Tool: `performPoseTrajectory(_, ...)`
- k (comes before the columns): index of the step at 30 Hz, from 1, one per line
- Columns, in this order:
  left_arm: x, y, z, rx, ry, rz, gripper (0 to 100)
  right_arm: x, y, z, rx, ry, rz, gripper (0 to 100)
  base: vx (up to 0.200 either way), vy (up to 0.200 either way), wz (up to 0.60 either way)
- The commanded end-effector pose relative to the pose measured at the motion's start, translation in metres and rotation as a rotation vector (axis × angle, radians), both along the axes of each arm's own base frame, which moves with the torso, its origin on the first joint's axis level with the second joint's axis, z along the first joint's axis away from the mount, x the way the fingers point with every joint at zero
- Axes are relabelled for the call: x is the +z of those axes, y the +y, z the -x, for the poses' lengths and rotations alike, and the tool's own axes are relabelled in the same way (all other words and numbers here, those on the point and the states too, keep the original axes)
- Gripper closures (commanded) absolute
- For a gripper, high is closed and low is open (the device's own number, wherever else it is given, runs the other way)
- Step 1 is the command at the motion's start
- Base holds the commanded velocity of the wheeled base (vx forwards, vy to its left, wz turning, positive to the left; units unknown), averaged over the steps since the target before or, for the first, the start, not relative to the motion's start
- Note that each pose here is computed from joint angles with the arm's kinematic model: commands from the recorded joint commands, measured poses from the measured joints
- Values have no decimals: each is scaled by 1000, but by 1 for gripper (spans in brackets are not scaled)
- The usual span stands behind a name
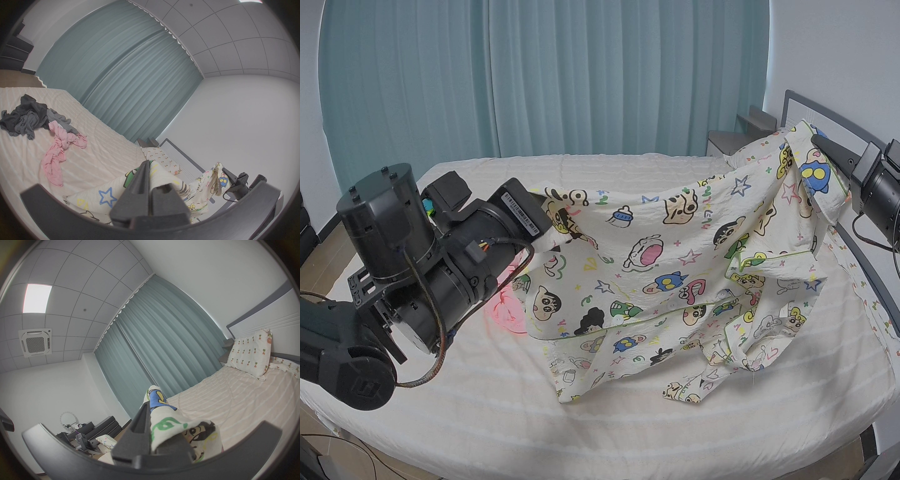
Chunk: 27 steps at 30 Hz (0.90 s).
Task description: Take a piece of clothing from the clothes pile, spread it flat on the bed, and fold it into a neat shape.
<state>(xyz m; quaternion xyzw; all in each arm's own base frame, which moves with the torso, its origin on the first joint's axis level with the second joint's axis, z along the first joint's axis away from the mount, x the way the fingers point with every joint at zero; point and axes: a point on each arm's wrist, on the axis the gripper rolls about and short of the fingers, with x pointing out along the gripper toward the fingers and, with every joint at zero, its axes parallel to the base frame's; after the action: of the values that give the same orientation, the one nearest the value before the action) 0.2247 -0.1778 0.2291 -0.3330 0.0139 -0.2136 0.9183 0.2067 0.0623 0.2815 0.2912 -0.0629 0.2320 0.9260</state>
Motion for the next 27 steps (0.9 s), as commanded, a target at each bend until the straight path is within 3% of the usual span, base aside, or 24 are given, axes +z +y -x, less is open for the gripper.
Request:
performPoseTrajectory(1,-1,0,0,1,3,-2,100,-6,0,0,2,19,7,100,0,0,0)
performPoseTrajectory(3,-1,0,0,2,3,-2,100,-7,0,0,3,24,9,100,0,0,0)
performPoseTrajectory(14,-8,6,7,2,25,-21,100,-26,-2,11,22,75,26,100,-200,0,0)
performPoseTrajectory(27,1,21,26,4,-2,1,100,-11,-10,47,96,-22,15,100,-200,0,0)
